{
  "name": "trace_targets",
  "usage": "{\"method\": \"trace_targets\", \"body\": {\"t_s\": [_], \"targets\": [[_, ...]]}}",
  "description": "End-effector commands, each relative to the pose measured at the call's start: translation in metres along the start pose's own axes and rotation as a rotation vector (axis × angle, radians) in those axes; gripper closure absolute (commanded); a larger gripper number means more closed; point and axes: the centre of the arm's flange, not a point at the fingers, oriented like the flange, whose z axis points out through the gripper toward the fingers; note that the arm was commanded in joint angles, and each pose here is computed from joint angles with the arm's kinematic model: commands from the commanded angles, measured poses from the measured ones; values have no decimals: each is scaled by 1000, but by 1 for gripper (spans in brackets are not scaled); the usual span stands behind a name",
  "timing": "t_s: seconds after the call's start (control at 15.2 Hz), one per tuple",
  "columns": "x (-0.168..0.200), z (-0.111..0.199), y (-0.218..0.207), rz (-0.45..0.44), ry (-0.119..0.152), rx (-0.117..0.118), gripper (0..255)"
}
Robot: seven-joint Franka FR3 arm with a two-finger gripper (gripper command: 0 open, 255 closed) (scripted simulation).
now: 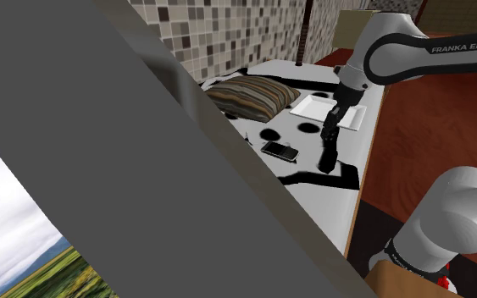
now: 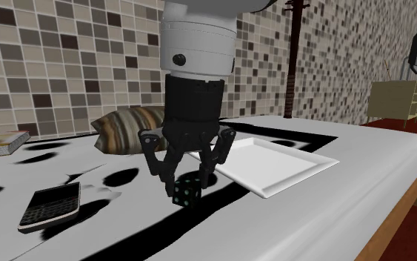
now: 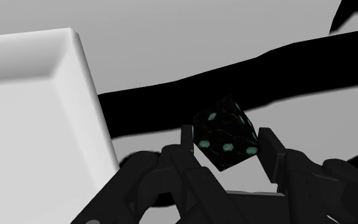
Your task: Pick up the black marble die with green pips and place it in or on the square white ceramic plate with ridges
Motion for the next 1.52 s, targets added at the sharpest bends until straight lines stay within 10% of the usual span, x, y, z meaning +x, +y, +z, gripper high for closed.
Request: {"method": "trace_targets", "body": {"t_s": [0.0,1.45], "targets": [[0,0,0,0,0,0,255],[16,-88,-3,0,0,0,255]]}}
